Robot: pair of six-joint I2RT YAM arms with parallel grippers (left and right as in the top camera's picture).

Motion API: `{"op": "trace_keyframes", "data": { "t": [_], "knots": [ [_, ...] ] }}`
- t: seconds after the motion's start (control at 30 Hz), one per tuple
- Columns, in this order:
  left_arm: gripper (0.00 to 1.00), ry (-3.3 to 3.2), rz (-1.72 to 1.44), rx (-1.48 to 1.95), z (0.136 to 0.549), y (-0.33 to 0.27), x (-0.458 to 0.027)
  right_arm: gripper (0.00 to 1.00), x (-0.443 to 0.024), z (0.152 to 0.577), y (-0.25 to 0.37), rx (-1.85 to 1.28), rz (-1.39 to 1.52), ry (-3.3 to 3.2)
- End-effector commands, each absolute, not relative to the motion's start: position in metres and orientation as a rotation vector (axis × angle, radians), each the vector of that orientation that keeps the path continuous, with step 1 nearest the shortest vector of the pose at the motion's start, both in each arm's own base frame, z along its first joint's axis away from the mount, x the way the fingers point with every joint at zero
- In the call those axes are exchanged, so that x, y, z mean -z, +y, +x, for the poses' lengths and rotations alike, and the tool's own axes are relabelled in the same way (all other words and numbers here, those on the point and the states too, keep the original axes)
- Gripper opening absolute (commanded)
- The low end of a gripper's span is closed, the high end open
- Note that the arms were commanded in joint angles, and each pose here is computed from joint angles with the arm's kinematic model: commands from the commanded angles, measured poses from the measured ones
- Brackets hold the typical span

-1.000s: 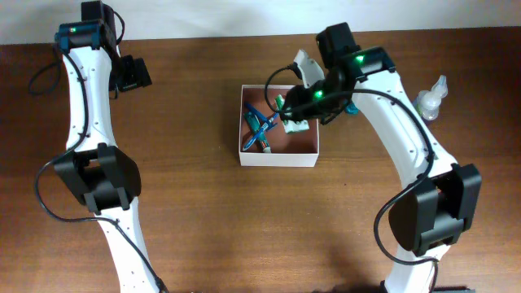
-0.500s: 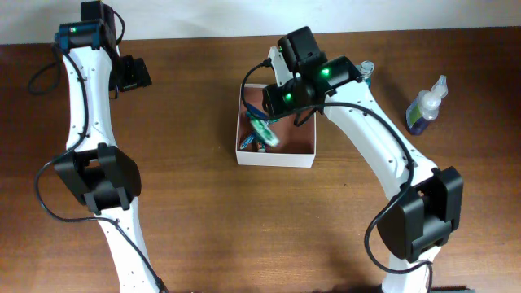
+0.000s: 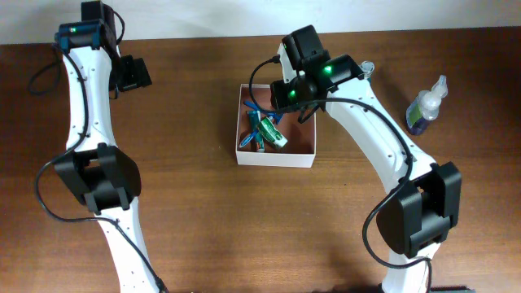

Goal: Pack container
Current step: 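Lower the soap bar into the box and open the right gripper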

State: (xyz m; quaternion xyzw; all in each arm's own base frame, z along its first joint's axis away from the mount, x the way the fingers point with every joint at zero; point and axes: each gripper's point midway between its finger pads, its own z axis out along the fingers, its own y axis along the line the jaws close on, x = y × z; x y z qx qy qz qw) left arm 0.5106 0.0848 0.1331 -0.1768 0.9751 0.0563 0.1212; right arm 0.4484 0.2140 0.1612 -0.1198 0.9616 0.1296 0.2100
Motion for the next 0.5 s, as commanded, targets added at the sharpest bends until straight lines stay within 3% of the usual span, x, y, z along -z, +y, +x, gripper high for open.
{"op": "trace_keyframes", "data": {
  "t": [0.0, 0.47],
  "knots": [
    [0.99, 2.835, -0.516, -0.181, 0.509, 0.089, -0.140, 0.46, -0.154, 0.450, 0.211, -0.342, -0.315, 2.692],
    [0.99, 2.835, -0.516, -0.181, 0.509, 0.089, -0.140, 0.52, -0.105, 0.426, 0.220, -0.371, -0.605, 2.797]
  ]
}}
